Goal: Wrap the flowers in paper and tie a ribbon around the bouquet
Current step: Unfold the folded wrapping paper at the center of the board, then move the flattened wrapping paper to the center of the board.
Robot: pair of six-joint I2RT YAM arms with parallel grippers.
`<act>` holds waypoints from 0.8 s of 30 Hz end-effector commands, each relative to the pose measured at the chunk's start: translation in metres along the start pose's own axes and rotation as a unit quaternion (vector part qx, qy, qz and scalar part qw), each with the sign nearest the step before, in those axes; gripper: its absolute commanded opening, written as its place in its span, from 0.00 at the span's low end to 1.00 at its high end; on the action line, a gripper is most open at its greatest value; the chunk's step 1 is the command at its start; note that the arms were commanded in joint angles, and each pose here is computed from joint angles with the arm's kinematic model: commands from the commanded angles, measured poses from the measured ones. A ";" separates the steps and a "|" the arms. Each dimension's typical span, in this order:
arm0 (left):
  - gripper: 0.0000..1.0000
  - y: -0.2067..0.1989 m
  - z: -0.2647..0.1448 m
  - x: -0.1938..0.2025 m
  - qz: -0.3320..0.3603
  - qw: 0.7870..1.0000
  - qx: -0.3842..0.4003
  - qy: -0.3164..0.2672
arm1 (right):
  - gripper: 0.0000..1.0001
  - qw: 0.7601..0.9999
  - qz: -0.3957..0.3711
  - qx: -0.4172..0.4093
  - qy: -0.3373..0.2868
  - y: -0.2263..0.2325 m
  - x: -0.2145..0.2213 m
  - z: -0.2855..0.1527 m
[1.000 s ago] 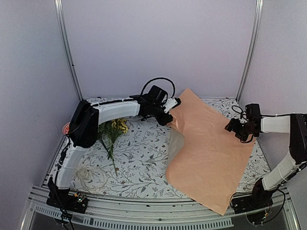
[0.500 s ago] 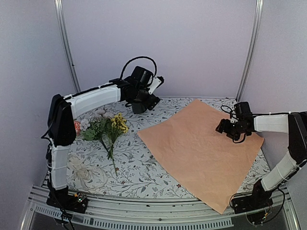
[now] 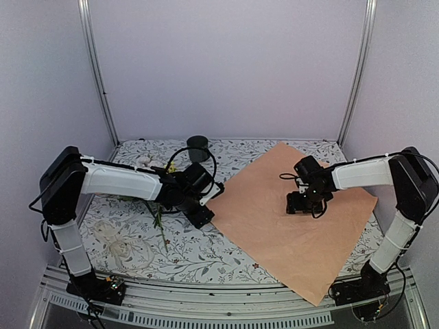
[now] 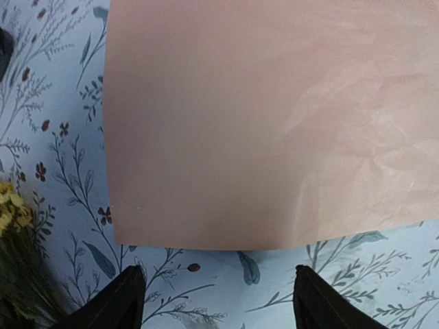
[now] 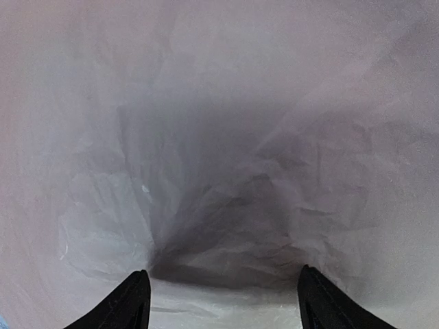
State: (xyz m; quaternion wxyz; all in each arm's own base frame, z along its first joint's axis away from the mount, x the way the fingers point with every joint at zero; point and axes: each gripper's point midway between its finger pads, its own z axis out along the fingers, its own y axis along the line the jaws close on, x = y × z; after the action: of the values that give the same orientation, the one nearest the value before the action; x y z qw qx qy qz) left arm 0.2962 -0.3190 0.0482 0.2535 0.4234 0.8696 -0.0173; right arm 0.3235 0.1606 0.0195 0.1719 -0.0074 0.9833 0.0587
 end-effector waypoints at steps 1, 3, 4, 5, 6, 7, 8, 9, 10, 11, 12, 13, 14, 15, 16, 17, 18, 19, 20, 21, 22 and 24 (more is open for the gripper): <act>0.74 0.009 0.005 -0.006 -0.068 0.997 -0.001 -0.037 | 0.76 1.000 -0.010 0.020 0.011 0.009 0.017 0.010; 0.73 0.016 0.017 0.001 -0.070 0.997 -0.020 -0.030 | 0.76 1.000 0.003 0.016 -0.005 0.015 0.016 0.013; 0.72 0.022 0.025 0.008 -0.075 0.997 -0.031 -0.015 | 0.76 1.000 0.010 0.010 -0.011 0.018 0.015 0.016; 0.71 0.027 0.033 0.014 -0.083 0.996 -0.040 0.003 | 0.76 1.000 0.016 0.004 -0.013 0.021 0.014 0.020; 0.71 0.031 0.040 0.020 -0.089 0.995 -0.047 0.019 | 0.76 1.000 0.021 0.002 -0.017 0.023 0.012 0.023; 0.70 0.035 0.042 0.022 -0.094 0.994 -0.054 0.025 | 0.76 1.000 0.022 0.006 -0.017 0.023 0.010 0.027; 0.70 0.035 0.053 0.033 -0.095 0.993 -0.057 0.042 | 0.76 1.000 0.023 0.010 -0.017 0.023 0.007 0.030; 0.70 0.037 0.057 0.037 -0.098 0.992 -0.058 0.048 | 0.76 0.999 0.023 0.014 -0.017 0.023 0.005 0.034; 0.70 0.039 0.059 0.040 -0.102 0.992 -0.060 0.051 | 0.76 0.999 0.023 0.016 -0.017 0.024 0.003 0.036; 0.70 0.042 0.060 0.042 -0.107 0.991 -0.062 0.053 | 0.76 0.999 0.023 0.017 -0.016 0.025 0.001 0.039; 0.70 0.044 0.061 0.043 -0.108 0.991 -0.063 0.053 | 0.76 1.000 0.023 0.013 -0.017 0.029 -0.002 0.039; 0.70 0.047 0.061 0.043 -0.108 0.991 -0.067 0.051 | 0.76 1.000 0.024 0.008 -0.018 0.031 -0.004 0.039; 0.70 0.050 0.060 0.042 -0.108 0.990 -0.071 0.048 | 0.76 0.999 0.027 0.002 -0.022 0.033 -0.006 0.036; 0.70 0.053 0.057 0.038 -0.105 0.991 -0.075 0.042 | 0.76 0.999 0.031 -0.005 -0.029 0.036 -0.009 0.031; 0.69 0.056 0.053 0.032 -0.101 0.991 -0.079 0.035 | 0.76 0.999 0.037 -0.009 -0.038 0.037 -0.011 0.025; 0.69 0.057 0.050 0.027 -0.099 0.992 -0.079 0.029 | 0.76 0.998 0.042 -0.014 -0.052 0.037 -0.015 0.017; 0.69 0.060 0.034 0.012 -0.101 0.992 -0.078 0.004 | 0.75 0.996 0.049 -0.016 -0.067 0.035 -0.019 0.007; 0.68 0.062 0.024 0.003 -0.104 0.992 -0.075 -0.012 | 0.75 0.995 0.053 -0.019 -0.082 0.034 -0.023 -0.002; 0.68 0.063 0.013 -0.005 -0.108 0.991 -0.072 -0.027 | 0.75 0.993 0.056 -0.026 -0.097 0.035 -0.028 -0.013; 0.68 0.065 0.003 -0.009 -0.113 0.990 -0.070 -0.037 | 0.75 0.992 0.055 -0.033 -0.110 0.036 -0.032 -0.023; 0.68 0.067 -0.008 -0.013 -0.123 0.989 -0.069 -0.047 | 0.75 0.990 0.054 -0.041 -0.122 0.037 -0.035 -0.033; 0.63 0.077 -0.025 -0.010 -0.162 0.983 -0.068 -0.045 | 0.74 0.987 0.047 -0.059 -0.141 0.041 -0.040 -0.052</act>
State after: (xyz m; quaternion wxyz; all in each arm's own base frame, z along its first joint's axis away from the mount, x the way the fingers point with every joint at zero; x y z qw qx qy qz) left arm 0.3459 -0.2867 0.0403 0.2900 0.3061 0.9067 0.0044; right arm 0.3402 0.1894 0.0406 0.2553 0.0365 0.9623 0.0869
